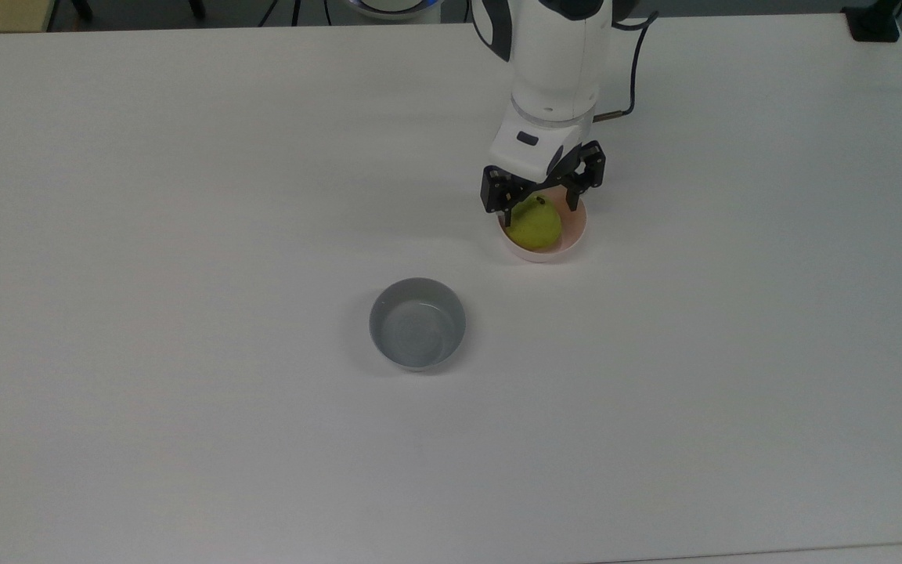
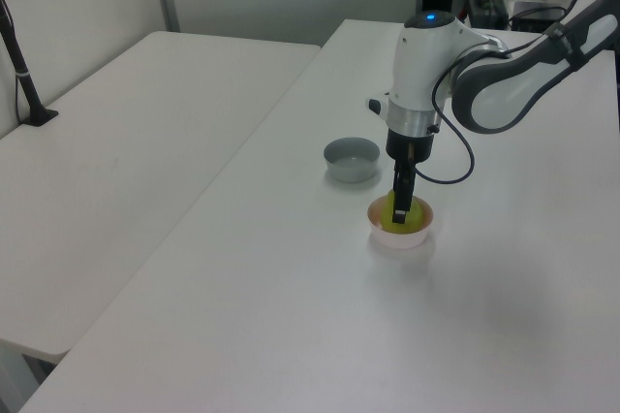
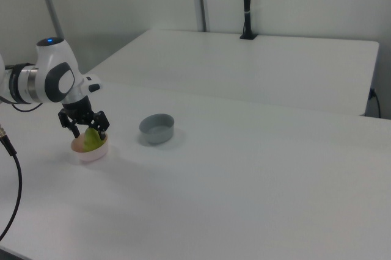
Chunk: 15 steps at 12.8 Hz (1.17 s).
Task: Place the pear in the bowl
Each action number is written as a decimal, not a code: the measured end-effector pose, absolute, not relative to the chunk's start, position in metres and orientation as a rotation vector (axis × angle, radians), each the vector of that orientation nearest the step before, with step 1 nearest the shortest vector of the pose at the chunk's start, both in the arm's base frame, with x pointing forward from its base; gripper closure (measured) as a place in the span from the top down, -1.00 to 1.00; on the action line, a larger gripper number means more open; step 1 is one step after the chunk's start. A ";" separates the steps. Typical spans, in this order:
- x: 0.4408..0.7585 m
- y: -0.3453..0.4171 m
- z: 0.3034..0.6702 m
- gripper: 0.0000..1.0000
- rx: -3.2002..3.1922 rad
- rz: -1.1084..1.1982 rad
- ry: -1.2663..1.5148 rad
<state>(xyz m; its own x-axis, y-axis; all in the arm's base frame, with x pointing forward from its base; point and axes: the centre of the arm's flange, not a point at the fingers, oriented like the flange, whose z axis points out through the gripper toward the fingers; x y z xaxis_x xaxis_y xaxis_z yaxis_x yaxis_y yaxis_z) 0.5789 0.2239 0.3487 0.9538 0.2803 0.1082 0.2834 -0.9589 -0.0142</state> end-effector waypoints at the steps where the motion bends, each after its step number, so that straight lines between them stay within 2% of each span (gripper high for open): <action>1: 0.579 0.224 0.354 0.98 -3.082 -0.143 -0.425; 6: 0.575 0.205 0.426 1.00 -3.140 0.041 -0.369; 10: 0.564 0.134 0.493 1.00 -3.170 0.130 -0.183; 15: 0.541 0.076 0.558 1.00 -3.172 0.121 -0.027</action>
